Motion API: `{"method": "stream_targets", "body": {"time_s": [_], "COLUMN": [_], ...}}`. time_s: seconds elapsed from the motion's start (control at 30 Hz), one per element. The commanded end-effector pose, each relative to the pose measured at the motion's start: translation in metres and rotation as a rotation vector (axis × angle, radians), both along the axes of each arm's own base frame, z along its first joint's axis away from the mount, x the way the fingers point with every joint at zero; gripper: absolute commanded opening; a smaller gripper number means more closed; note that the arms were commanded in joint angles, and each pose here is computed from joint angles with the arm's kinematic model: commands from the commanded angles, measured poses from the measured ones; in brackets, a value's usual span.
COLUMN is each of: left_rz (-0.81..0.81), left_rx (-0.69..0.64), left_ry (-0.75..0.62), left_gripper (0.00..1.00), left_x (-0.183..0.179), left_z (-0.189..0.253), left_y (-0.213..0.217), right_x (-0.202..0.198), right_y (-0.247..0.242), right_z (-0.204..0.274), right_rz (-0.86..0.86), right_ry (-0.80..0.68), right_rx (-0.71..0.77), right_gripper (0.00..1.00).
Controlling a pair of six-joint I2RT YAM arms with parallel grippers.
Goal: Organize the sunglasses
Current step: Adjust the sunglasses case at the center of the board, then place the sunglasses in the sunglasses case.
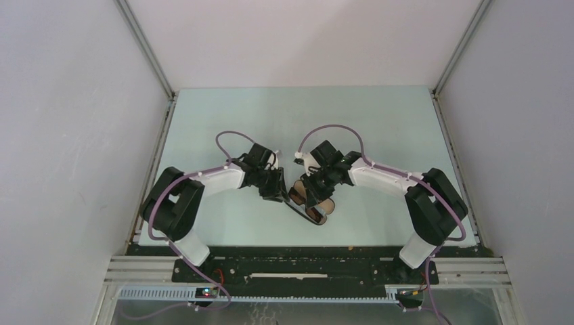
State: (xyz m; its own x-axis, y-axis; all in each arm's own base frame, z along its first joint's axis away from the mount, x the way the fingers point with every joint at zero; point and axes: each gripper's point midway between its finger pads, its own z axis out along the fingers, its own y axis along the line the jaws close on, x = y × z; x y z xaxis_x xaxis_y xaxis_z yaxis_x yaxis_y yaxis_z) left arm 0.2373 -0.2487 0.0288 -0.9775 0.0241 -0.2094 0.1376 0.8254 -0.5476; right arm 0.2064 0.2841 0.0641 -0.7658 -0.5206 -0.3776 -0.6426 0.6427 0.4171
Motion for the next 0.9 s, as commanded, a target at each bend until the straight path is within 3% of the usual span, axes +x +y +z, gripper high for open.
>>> {"method": "stream_targets", "body": {"time_s": [0.0,0.23,0.5,0.7,0.87], "left_rz": [0.005,0.011,0.056,0.251,0.383], "left_rx": [-0.029,-0.036,-0.111,-0.056,-0.09], "left_ry": [-0.123,-0.135,-0.147,-0.016,0.004], "left_gripper": [0.4,0.43,0.39,0.24,0.25], "left_x": [0.024,0.022,0.016,0.008,0.003], "left_z": [0.035,0.04,0.058,0.034,0.027], "left_y": [-0.006,-0.004,-0.008,0.006,0.012], "right_x": [0.001,0.001,0.0,0.002,0.003], "right_y": [0.008,0.009,0.009,0.008,0.009], "right_z": [-0.004,-0.01,-0.016,-0.018,-0.017], "right_rz": [-0.003,-0.008,-0.014,-0.027,-0.03], "right_ry": [0.0,0.012,0.017,0.008,0.001], "right_rx": [0.011,0.0,-0.021,-0.033,-0.032], "right_gripper": [0.27,0.27,0.27,0.27,0.27]}}
